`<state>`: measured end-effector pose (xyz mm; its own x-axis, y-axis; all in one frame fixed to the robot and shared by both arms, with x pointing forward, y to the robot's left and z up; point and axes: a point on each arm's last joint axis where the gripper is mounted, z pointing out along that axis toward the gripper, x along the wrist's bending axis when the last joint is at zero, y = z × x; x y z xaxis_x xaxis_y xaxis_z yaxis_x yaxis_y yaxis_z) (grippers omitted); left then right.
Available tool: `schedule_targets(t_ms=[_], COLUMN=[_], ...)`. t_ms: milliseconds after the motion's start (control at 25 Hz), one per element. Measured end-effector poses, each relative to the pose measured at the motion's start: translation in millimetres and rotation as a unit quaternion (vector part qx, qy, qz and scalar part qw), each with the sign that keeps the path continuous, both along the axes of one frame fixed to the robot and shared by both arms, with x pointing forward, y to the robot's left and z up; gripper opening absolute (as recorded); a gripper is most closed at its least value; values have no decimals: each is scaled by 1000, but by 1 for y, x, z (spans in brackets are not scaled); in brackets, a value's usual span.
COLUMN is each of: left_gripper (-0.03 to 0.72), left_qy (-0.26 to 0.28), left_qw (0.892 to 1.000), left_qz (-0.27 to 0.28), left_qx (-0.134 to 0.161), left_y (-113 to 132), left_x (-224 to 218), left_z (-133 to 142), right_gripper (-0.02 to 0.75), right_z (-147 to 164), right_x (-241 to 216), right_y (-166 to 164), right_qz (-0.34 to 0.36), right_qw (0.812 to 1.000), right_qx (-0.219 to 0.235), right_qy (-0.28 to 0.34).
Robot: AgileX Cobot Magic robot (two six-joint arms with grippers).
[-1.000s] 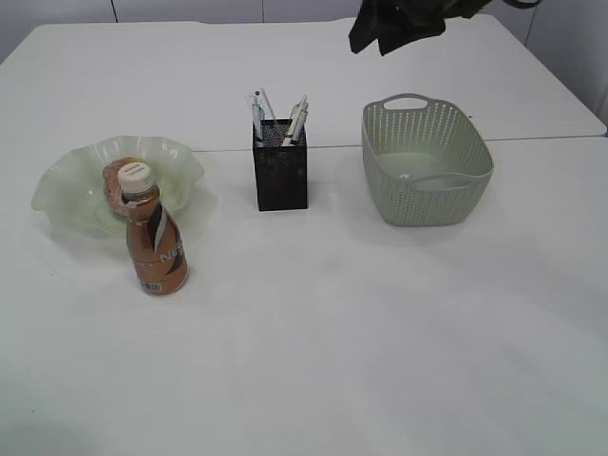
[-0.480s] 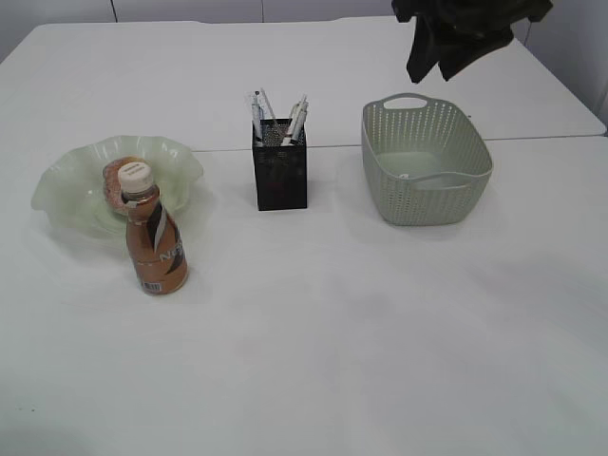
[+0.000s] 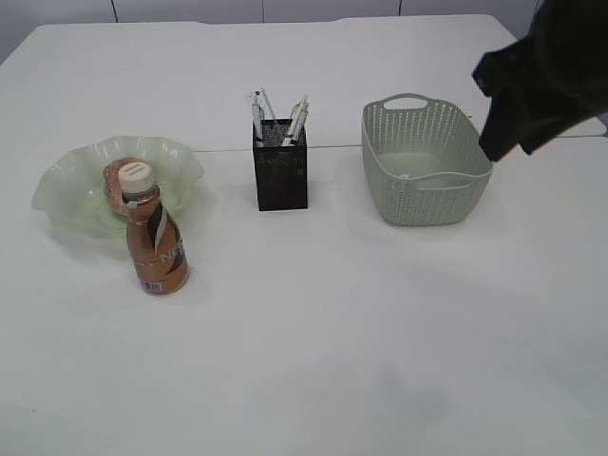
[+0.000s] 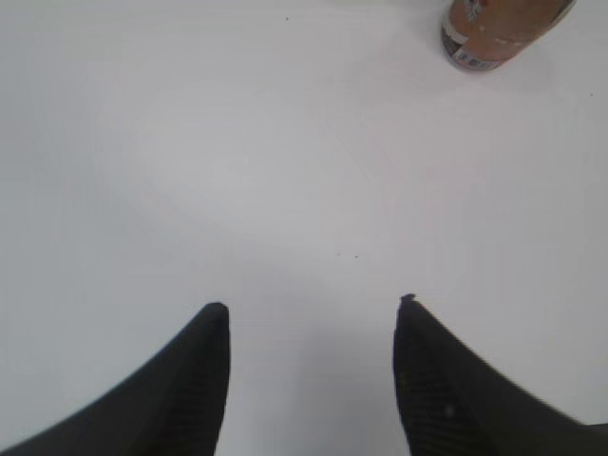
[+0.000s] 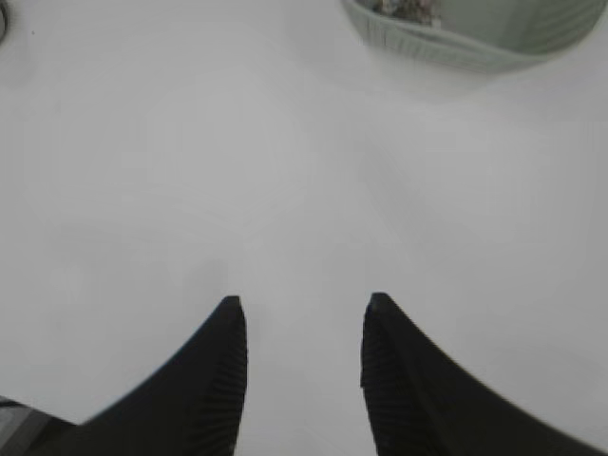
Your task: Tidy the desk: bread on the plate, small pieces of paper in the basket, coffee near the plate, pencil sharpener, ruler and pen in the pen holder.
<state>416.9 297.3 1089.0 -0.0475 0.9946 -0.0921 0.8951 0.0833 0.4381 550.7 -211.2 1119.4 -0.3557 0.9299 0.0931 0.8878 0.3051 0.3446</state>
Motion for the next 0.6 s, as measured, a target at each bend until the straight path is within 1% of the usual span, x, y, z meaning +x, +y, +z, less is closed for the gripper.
schedule_targets(t_ms=[80, 240, 600], left_gripper=[407, 406, 405], left_qy=[-3, -17, -90], left_qw=[1000, 1000, 995], left_qz=[5, 7, 23], left_qx=[3, 24, 26], left_y=[1, 4, 5], left_x=[-4, -17, -73], left_z=[3, 10, 37], right_gripper=[300, 300, 300], right_z=[-1, -5, 9], right_x=[-18, -52, -120], right_y=[-5, -13, -31], right_qz=[2, 1, -3], right_qw=[1000, 1000, 997], right_qx=[-2, -2, 6], right_qy=[4, 0, -80])
